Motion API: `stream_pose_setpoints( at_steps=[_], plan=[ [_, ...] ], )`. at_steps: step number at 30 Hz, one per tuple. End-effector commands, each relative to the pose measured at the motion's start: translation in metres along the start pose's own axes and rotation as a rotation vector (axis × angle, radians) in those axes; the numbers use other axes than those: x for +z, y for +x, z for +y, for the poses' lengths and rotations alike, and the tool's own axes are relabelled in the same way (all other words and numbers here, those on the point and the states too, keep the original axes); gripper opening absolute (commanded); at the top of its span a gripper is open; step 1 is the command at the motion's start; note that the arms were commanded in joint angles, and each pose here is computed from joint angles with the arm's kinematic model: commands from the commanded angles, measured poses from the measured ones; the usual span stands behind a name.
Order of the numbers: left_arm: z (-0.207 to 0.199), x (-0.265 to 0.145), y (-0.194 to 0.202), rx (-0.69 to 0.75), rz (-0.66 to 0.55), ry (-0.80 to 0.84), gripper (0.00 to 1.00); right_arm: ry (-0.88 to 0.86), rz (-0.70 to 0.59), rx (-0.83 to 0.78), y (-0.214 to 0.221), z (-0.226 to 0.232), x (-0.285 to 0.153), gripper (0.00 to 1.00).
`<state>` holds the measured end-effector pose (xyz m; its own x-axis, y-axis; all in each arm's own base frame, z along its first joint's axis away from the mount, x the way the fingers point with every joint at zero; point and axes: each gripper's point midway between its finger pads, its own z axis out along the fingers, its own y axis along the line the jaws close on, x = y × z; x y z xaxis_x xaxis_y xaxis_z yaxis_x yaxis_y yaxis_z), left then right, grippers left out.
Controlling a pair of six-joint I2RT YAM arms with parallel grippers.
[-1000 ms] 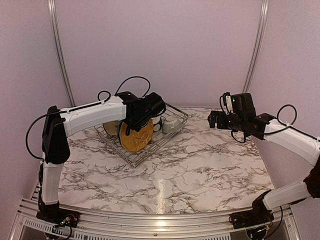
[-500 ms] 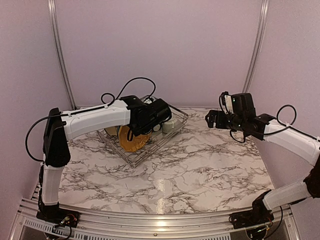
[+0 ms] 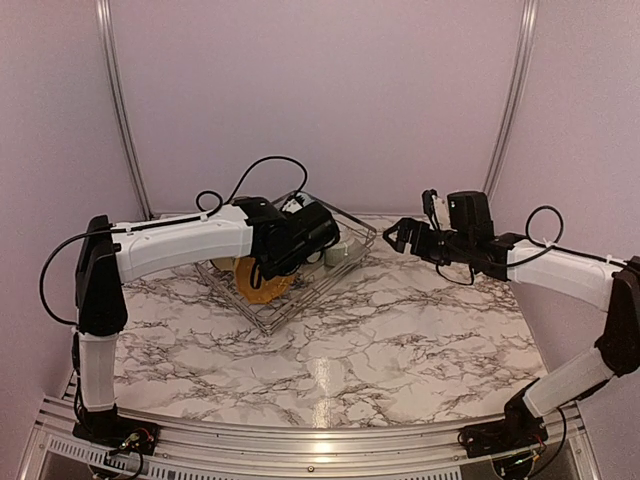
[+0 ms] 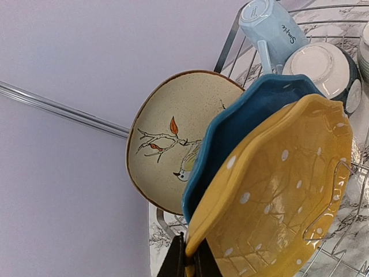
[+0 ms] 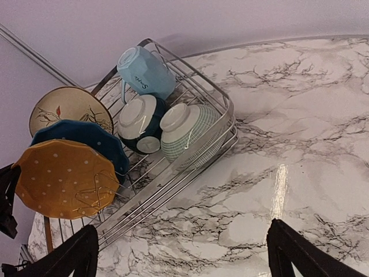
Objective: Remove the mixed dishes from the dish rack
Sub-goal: Grab the plate from the dish rack, then pass from the right arm to the left
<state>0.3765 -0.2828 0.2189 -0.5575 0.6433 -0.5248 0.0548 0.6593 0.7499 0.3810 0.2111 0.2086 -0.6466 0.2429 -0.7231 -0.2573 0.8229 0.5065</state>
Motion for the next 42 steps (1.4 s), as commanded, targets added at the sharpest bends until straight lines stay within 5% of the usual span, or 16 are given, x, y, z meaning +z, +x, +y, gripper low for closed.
stream_pose_setpoints(
  at_steps=[1,22,42],
  plan=[
    [0.056,-0.025,-0.029,-0.149,-0.105,-0.059,0.00,-0.060,-0.036,0.007,-0.014,0.016,0.001,0.98],
    [0.070,-0.046,-0.054,-0.302,-0.124,0.178,0.00,-0.291,0.049,-0.122,0.011,0.076,0.039,0.96],
    [0.097,-0.055,-0.061,-0.403,-0.147,0.230,0.00,-0.452,0.051,-0.152,0.005,0.146,0.080,0.94]
  ],
)
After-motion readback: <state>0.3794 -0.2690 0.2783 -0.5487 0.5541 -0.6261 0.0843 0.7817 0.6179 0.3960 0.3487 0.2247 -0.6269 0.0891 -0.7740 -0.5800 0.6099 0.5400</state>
